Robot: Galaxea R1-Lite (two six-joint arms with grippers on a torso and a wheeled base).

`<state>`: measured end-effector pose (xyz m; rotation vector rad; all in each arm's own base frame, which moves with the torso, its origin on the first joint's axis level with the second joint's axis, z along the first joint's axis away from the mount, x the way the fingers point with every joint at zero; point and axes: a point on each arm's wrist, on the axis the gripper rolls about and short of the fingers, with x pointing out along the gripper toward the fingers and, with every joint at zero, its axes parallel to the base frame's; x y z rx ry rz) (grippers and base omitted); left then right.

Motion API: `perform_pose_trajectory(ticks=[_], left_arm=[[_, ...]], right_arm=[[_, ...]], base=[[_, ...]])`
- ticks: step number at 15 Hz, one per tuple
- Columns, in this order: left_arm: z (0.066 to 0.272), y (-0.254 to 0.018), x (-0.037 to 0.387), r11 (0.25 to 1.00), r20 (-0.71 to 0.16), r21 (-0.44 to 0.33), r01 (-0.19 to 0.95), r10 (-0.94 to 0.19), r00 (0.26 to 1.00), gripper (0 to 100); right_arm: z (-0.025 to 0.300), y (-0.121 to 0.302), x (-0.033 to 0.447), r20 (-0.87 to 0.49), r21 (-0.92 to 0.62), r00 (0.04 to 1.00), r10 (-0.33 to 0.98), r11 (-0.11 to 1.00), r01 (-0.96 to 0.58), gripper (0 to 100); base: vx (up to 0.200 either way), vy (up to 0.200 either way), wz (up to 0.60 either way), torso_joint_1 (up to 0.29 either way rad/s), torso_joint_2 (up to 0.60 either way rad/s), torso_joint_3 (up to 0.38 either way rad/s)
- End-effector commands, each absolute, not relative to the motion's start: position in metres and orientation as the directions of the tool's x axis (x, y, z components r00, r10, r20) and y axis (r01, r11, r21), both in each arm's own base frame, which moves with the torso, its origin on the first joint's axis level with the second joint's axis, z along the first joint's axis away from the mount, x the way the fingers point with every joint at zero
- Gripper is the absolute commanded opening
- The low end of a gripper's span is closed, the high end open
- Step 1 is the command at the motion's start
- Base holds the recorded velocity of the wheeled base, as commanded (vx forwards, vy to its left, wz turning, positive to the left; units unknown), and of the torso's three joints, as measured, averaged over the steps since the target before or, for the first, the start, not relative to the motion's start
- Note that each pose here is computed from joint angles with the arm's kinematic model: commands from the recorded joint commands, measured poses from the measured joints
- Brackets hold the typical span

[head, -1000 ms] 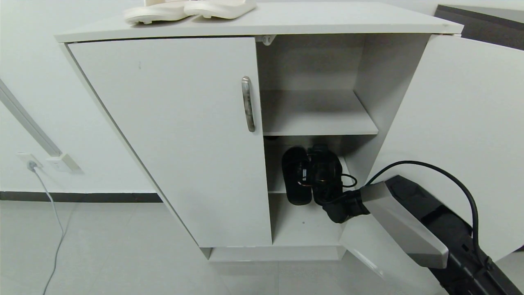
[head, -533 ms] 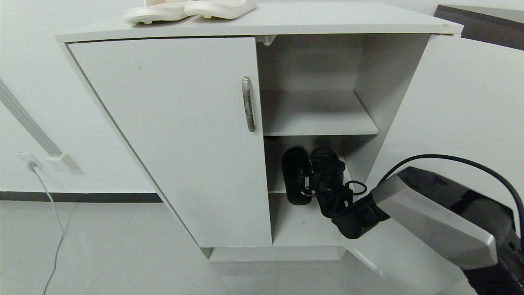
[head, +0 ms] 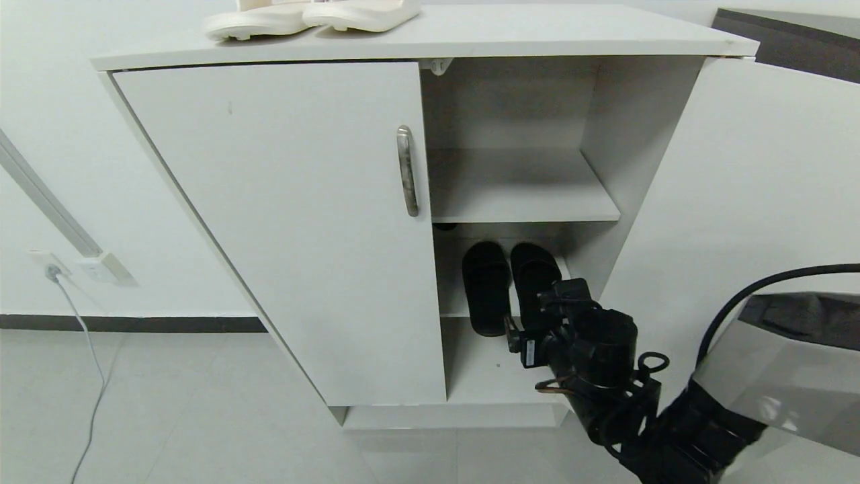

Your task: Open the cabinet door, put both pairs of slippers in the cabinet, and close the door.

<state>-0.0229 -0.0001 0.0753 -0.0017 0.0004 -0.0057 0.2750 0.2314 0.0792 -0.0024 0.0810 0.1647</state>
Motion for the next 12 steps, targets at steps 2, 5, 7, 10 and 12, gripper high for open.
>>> perform_pose_trajectory(ticks=[2,5,7,10,12], left_arm=[[0.0753,-0.0001,-0.0228,1.000,-0.002,-0.003,0.006,-0.006,1.000,0],[0.0753,-0.0001,-0.0228,1.000,-0.002,-0.003,0.006,-0.006,1.000,0],[0.0753,-0.0001,-0.0228,1.000,-0.002,-0.003,0.006,-0.006,1.000,0],[0.0753,-0.0001,-0.0228,1.000,-0.002,-0.003,0.006,-0.006,1.000,0],[0.0753,0.0000,-0.0228,1.000,-0.002,-0.006,0.000,0.000,1.000,0]], right_arm=[[0.0977,0.2229,0.2459,-0.048,0.024,0.974,0.221,0.975,-0.220,100],[0.1002,0.2256,0.2485,-0.038,0.029,0.973,0.229,0.973,-0.228,100],[0.0996,0.2252,0.2481,-0.041,0.029,0.973,0.229,0.973,-0.228,100],[0.0989,0.2247,0.2476,-0.042,0.028,0.973,0.229,0.973,-0.228,100],[0.0985,0.2244,0.2472,-0.043,0.028,0.973,0.229,0.973,-0.228,100]], base=[[0.000,0.000,0.00,0.000,0.00,0.000],[0.000,0.000,0.00,0.000,0.00,0.000],[-0.200,0.000,0.00,0.002,0.00,0.002],[-0.200,0.000,0.00,0.002,0.00,-0.001],[-0.100,0.000,0.00,-0.001,0.00,0.001]])
